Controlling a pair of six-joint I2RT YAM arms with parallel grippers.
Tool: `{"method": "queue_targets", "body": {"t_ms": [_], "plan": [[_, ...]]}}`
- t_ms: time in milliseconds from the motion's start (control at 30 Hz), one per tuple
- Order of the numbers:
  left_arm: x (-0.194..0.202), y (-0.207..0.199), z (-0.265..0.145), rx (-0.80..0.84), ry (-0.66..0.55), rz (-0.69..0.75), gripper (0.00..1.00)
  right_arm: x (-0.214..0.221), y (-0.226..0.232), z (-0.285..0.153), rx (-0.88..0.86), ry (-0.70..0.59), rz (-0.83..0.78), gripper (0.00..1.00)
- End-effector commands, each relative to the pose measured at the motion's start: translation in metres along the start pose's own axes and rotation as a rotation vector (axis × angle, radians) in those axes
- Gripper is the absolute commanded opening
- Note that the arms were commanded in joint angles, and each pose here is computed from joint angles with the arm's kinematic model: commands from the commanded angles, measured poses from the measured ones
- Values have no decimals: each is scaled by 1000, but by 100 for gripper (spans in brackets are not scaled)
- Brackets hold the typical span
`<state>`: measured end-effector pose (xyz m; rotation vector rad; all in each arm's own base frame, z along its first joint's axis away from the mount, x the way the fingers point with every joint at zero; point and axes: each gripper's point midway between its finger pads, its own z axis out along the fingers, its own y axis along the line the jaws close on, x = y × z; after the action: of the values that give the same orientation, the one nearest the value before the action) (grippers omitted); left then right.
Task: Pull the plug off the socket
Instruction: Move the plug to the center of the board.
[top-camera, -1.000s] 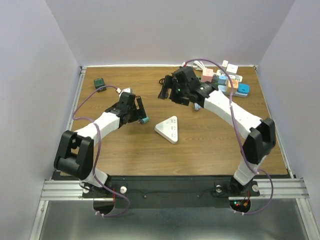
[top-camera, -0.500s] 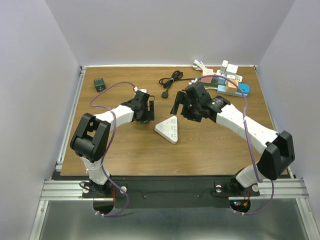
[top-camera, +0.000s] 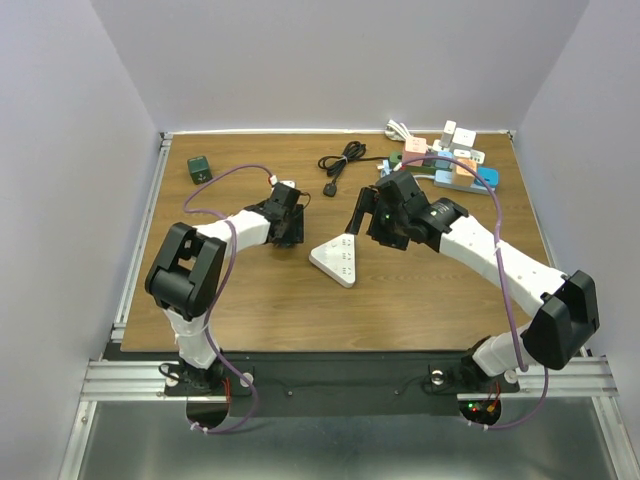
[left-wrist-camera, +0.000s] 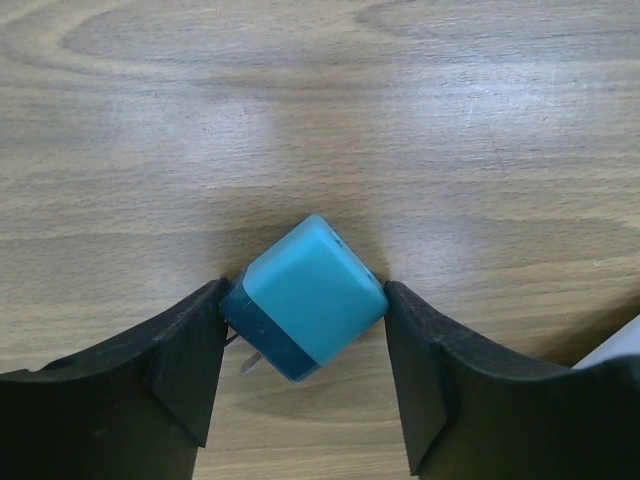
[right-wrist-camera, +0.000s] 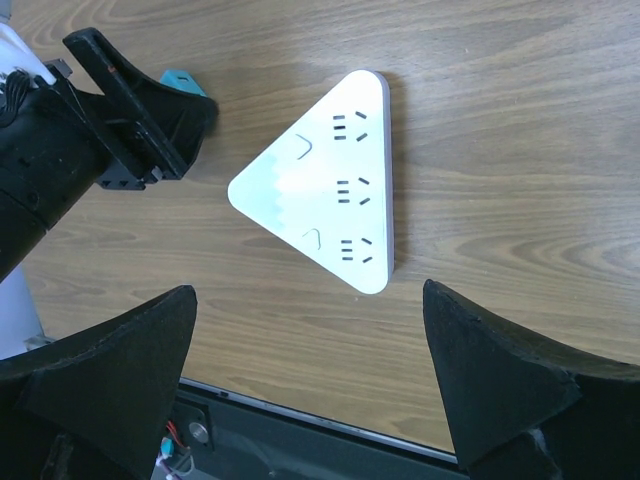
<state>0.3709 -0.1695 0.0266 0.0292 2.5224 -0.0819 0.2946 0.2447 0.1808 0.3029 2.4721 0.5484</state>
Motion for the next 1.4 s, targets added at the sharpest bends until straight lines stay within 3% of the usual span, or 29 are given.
{"method": "queue_targets", "body": {"t_ms": [0, 100, 433, 567, 833, 1000, 1233, 1367], "plan": [[-8, 9, 5, -50, -16, 1, 62, -8, 7, -11, -30, -43, 4, 99], [-17, 31, 4, -99, -31, -48, 56, -7, 6, -10, -29, -38, 0, 98], [-74, 147, 2, -275, -97, -274, 55, -3, 3, -4, -18, -22, -6, 98], [-101, 201, 12, -340, -119, -395, 56, -2, 0, -4, -9, -25, -16, 98], [-134, 272, 50, -397, -109, -518, 59, 14, -14, -2, 4, 12, -38, 98], [-159, 280, 56, -404, -134, -508, 67, 23, -26, -3, 16, 28, -65, 99], [-159, 289, 53, -424, -141, -534, 99, 27, -27, 0, 16, 38, -71, 100], [-163, 289, 30, -433, -166, -581, 99, 22, -24, -1, 10, 22, -76, 100]]}}
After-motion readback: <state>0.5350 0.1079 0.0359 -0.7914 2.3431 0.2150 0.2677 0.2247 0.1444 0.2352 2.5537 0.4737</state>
